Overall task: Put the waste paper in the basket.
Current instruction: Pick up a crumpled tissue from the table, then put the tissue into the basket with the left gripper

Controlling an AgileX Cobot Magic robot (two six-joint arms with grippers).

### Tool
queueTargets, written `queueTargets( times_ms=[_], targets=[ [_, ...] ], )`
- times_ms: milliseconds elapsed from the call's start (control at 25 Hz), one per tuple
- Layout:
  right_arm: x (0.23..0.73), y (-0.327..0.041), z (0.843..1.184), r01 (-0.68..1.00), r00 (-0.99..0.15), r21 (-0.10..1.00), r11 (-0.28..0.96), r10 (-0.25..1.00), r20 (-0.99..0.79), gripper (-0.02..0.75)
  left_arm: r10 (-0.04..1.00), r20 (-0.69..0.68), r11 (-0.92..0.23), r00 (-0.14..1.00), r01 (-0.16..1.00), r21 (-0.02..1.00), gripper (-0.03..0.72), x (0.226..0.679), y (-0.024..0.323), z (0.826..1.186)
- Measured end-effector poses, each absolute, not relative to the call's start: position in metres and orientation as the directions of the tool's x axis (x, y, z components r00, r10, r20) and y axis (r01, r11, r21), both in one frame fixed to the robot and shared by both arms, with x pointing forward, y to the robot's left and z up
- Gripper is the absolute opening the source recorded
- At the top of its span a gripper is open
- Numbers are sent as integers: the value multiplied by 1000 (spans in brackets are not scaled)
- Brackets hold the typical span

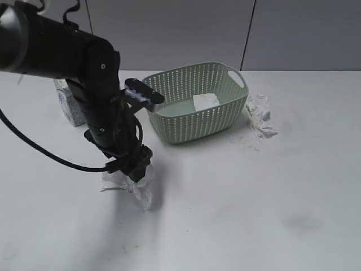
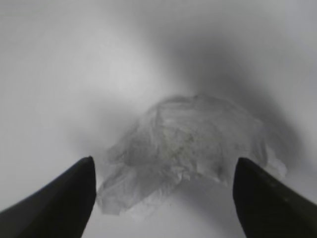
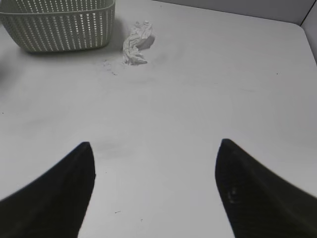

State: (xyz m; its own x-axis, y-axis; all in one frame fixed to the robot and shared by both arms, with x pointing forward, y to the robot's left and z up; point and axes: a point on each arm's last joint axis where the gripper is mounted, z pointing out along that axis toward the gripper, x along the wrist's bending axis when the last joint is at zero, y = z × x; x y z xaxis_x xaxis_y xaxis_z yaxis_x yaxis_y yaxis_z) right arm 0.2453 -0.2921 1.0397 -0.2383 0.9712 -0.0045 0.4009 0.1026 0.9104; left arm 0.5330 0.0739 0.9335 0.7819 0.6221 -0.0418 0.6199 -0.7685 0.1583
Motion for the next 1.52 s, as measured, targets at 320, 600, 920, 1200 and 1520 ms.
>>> queueTargets(
  times_ms=[320,600,920,1200,1520],
  targets=[
    [245,-292,1040,401,-238,910,103,971,-5,573,627,-42,-768,778,626,137,601,540,69,901],
    [245,-292,1040,401,-238,910,103,971,-5,573,627,-47,-769,777,628,121,392,540,69,895],
    [245,-292,1040,401,-238,910,103,971,-5,573,624,-64,-776,779,627,71,38,535,72,898],
    [245,-292,1040,401,-238,910,103,971,-5,573,616,-30,-768,787,609,201,31,531,75,961],
    [245,-292,1040,401,-238,910,103,971,-5,573,663,109,-583,741,419,696,30,561,55,1062]
  ],
)
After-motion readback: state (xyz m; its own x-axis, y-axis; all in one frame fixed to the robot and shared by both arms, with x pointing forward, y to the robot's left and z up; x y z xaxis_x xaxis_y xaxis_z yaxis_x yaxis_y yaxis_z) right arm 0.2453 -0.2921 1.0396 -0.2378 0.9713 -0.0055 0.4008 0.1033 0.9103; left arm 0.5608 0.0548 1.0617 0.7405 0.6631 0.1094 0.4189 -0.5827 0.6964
